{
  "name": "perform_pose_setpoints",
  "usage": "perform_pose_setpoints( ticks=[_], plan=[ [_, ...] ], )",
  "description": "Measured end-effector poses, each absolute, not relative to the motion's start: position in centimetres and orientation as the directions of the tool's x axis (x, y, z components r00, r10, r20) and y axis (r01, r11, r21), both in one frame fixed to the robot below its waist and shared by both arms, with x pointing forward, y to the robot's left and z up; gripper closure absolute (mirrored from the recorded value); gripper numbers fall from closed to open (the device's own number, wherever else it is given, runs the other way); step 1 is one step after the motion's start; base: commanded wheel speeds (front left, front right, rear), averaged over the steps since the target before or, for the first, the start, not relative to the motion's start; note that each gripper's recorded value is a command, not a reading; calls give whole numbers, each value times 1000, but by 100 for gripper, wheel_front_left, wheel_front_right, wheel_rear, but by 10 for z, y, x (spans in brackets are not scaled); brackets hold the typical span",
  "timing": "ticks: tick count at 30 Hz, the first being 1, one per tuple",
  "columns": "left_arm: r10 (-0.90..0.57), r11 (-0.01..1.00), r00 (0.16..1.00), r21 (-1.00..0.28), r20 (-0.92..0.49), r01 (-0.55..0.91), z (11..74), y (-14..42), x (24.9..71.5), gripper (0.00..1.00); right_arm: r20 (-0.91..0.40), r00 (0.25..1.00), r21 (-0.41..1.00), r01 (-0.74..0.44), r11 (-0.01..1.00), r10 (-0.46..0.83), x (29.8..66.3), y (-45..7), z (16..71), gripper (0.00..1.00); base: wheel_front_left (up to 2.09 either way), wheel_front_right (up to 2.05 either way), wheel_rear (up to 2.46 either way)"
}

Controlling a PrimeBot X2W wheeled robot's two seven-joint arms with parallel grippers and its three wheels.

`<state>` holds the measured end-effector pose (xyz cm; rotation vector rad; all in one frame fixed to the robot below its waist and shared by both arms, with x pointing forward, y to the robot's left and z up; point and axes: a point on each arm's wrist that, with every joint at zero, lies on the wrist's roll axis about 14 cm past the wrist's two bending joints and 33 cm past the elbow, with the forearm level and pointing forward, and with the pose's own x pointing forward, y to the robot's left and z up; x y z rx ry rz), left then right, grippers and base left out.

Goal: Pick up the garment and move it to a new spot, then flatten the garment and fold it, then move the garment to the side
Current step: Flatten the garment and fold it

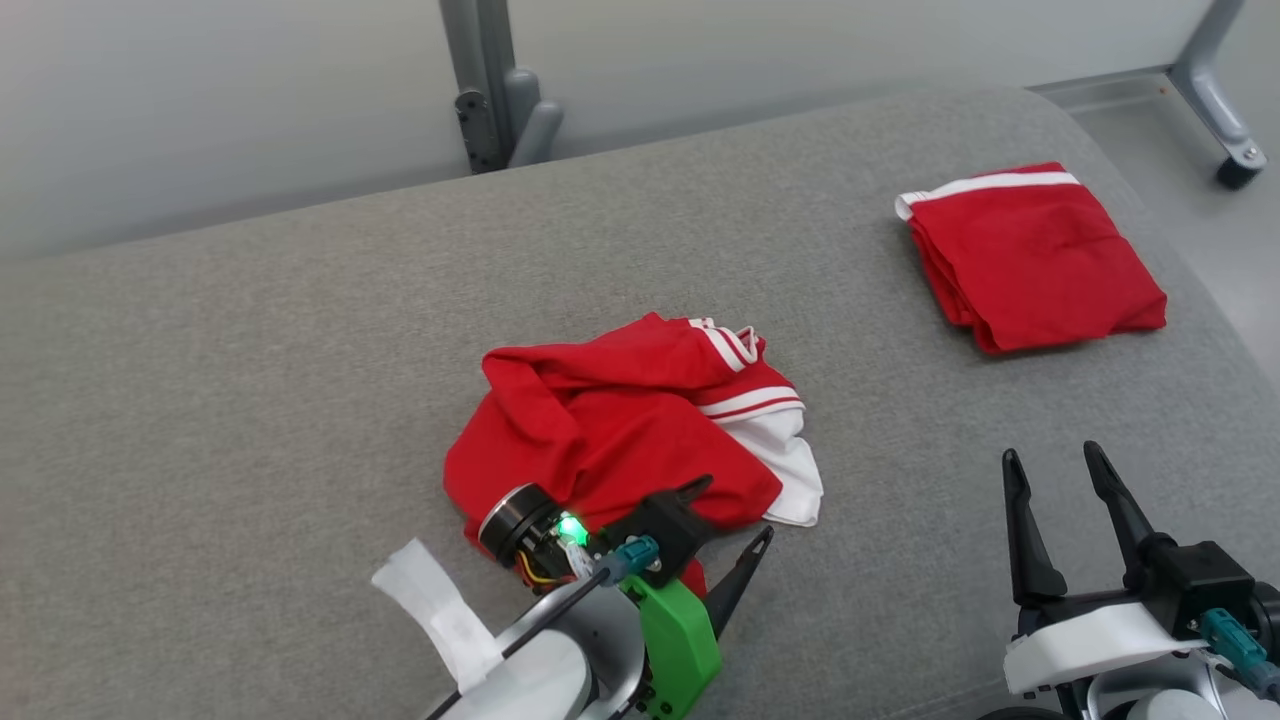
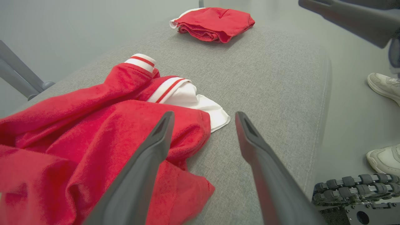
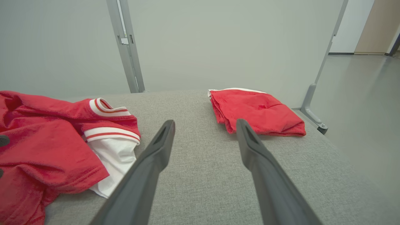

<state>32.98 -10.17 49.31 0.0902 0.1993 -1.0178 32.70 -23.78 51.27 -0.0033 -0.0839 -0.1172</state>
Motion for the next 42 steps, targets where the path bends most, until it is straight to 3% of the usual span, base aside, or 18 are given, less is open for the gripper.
perform_pose_setpoints(
  ticks=[4,10,11,12,13,20,26,36,42],
  plan=[
    [-842,465,446,12,-304,885,468,-114,337,0,56,983,14,175,985,-175,319,-254,505,0,0,0,0],
    [-812,435,423,66,-402,898,440,-120,352,0,20,970,20,242,970,-242,306,-272,495,0,0,0,0],
    [-801,432,417,67,-430,899,432,-119,352,16,15,968,20,250,968,-250,304,-274,494,0,0,0,0],
    [-789,430,410,67,-457,901,424,-118,351,52,10,966,20,258,966,-258,302,-276,493,0,0,0,0],
    [-773,426,403,70,-490,902,413,-115,350,100,5,962,26,273,962,-274,299,-280,491,0,0,0,0],
    [-757,478,449,67,-474,876,418,-103,364,100,5,961,33,275,961,-276,301,-281,491,0,0,0,0],
    [-818,572,557,-108,-141,813,514,-112,390,100,8,966,40,258,965,-259,308,-277,491,0,0,0,0],
    [-586,806,789,-39,-181,590,544,38,413,100,-1,973,28,230,973,-230,314,-271,487,0,0,0,0],
    [-341,934,930,-165,-137,318,549,130,430,100,-7,984,22,178,984,-178,327,-257,485,0,0,0,0]
  ],
)
